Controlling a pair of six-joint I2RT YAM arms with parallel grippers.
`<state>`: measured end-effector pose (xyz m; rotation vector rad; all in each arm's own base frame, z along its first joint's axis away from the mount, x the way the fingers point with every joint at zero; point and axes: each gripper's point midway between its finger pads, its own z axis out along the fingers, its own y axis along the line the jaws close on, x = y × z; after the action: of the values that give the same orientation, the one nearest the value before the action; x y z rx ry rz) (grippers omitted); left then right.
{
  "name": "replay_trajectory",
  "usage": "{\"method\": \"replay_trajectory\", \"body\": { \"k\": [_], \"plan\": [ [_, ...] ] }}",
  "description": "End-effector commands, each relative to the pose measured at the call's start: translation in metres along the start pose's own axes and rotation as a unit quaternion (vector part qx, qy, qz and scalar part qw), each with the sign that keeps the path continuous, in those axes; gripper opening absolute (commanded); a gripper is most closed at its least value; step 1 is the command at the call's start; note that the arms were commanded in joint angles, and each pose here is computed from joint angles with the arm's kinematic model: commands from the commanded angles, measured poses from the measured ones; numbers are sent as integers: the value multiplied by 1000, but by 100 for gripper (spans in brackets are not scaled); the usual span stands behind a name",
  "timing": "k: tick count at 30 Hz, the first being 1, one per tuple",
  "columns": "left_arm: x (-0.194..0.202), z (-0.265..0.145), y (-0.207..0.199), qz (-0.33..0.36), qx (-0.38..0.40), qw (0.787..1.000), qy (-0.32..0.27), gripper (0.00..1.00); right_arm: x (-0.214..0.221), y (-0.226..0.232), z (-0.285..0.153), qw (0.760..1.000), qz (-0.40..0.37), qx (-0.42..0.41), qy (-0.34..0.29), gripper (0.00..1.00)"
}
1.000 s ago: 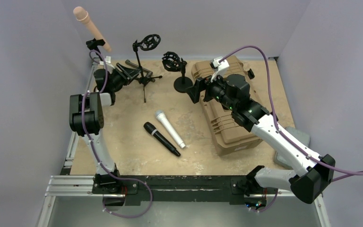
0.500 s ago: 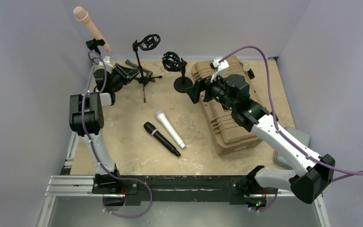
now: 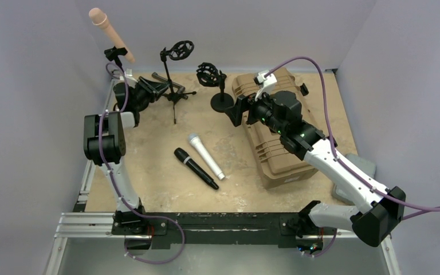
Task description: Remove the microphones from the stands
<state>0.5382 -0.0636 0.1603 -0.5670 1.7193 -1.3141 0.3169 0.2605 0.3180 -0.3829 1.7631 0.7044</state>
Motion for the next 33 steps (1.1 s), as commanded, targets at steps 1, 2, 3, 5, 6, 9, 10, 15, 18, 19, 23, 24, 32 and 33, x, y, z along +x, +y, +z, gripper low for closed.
{"method": "replay_trajectory", "body": {
  "k": [1, 2, 3, 5, 6, 9, 10, 15, 18, 19, 23, 24, 32, 33],
  "plan": [
    [-25, -1, -29, -38, -6, 999, -32, 0, -16, 1, -5, 1000, -7, 0, -28, 84],
    [-25, -2, -28, -57, -15, 998, -34, 0, -16, 1, -6, 1000, -7, 1, -29, 84],
    [-24, -3, -26, -82, -28, 996, -34, 0, -17, 1, -7, 1000, -8, 1, -31, 84],
    [-21, -5, -20, -135, -52, 989, -33, 0, -18, 1, -7, 999, -8, 2, -32, 84],
    [-19, -6, -17, -166, -66, 983, -32, 0, -18, 1, -7, 999, -8, 2, -32, 84],
    [-15, -9, -9, -237, -106, 965, -33, 0, -17, 1, -6, 999, -8, -1, -31, 84],
    [-15, -10, -7, -257, -115, 959, -36, 0, -17, 2, -6, 1000, -7, -2, -30, 84],
    [-18, -11, -10, -360, -143, 921, -46, 0, -16, 1, -7, 1000, -7, -1, -29, 84],
    [-15, -12, -9, -432, -145, 889, -46, 0, -17, 2, -7, 1000, -7, -1, -31, 84],
    [-13, -13, -6, -456, -151, 876, -50, 0, -17, 1, -7, 1000, -7, 0, -30, 84],
    [-8, -18, 2, -505, -166, 845, -63, 0, -16, 1, -7, 1000, -7, -2, -30, 84],
    [-8, -19, 2, -510, -166, 841, -66, 0, -15, 2, -6, 1000, -7, -2, -28, 84],
    [-33, -5, -29, -433, -88, 895, -60, 35, -12, 1, -4, 1000, -7, -1, -24, 84],
    [-33, -5, -32, -406, -88, 908, -54, 47, -12, 0, -4, 1000, -7, -1, -25, 84]
  ]
}}
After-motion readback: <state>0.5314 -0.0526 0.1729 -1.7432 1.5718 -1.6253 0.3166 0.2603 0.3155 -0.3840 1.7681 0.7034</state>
